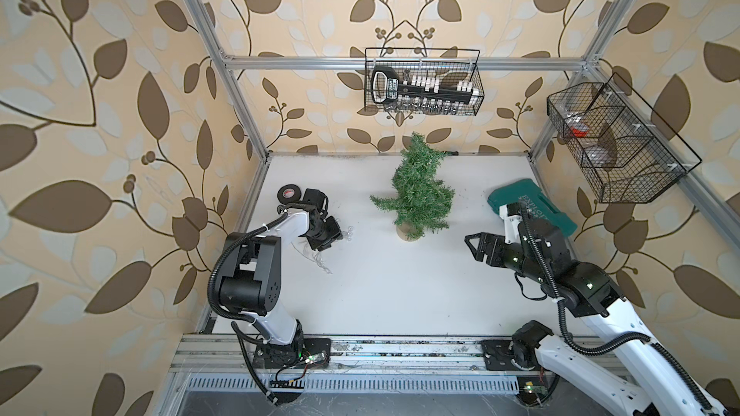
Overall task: Remove string lights from the small christmas tree
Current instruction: Adjust the light string at the center of the board.
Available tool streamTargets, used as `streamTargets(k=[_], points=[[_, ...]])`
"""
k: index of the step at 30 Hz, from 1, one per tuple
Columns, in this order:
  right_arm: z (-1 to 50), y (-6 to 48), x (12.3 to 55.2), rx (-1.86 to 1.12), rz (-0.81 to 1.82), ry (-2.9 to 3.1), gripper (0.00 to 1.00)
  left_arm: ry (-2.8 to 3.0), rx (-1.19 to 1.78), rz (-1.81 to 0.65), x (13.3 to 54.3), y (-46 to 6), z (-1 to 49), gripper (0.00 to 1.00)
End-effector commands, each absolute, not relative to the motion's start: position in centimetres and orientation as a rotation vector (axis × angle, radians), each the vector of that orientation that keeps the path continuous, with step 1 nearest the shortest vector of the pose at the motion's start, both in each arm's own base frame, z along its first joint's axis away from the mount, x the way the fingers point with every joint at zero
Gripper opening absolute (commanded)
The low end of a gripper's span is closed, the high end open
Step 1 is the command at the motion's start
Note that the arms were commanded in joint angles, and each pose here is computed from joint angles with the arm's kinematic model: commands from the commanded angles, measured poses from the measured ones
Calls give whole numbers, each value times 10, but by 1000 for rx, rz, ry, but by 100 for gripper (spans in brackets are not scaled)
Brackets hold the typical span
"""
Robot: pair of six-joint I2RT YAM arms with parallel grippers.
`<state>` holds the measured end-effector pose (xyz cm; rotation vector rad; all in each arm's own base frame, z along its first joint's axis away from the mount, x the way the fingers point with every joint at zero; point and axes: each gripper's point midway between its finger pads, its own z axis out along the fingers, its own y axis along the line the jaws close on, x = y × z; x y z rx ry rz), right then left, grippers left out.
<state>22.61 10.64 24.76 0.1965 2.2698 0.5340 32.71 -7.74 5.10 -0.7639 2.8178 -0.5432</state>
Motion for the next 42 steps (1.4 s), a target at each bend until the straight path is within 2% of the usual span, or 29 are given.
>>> streamTargets(k=[1, 3, 5, 6, 7, 12, 20, 30, 36, 42], points=[[264, 89, 238, 223, 438, 2227, 100, 2767, -649, -572, 322, -78, 98, 50], [274, 78, 248, 254, 403, 2205, 100, 2715, -608, -614, 315, -81, 125, 51], [285, 64, 260, 302, 386, 2180, 100, 2670, -554, -656, 306, -86, 149, 64], [291, 58, 268, 321, 396, 2166, 100, 2647, -531, -669, 300, -87, 159, 72], [297, 50, 277, 341, 413, 2150, 100, 2622, -502, -679, 294, -88, 169, 98], [315, 28, 316, 394, 321, 2105, 100, 2550, -481, -635, 261, -78, 192, 99], [317, -20, 359, 483, -34, 2006, 100, 2545, -713, -573, 229, -62, 178, 99], [251, -35, 353, 382, -135, 1739, 100, 2580, -792, -688, 214, -76, 152, 99], [182, -32, 366, 346, -187, 1926, 100, 2628, -770, -661, 202, -78, 141, 99], [147, -29, 367, 331, -179, 1946, 100, 2657, -745, -652, 196, -81, 136, 99]])
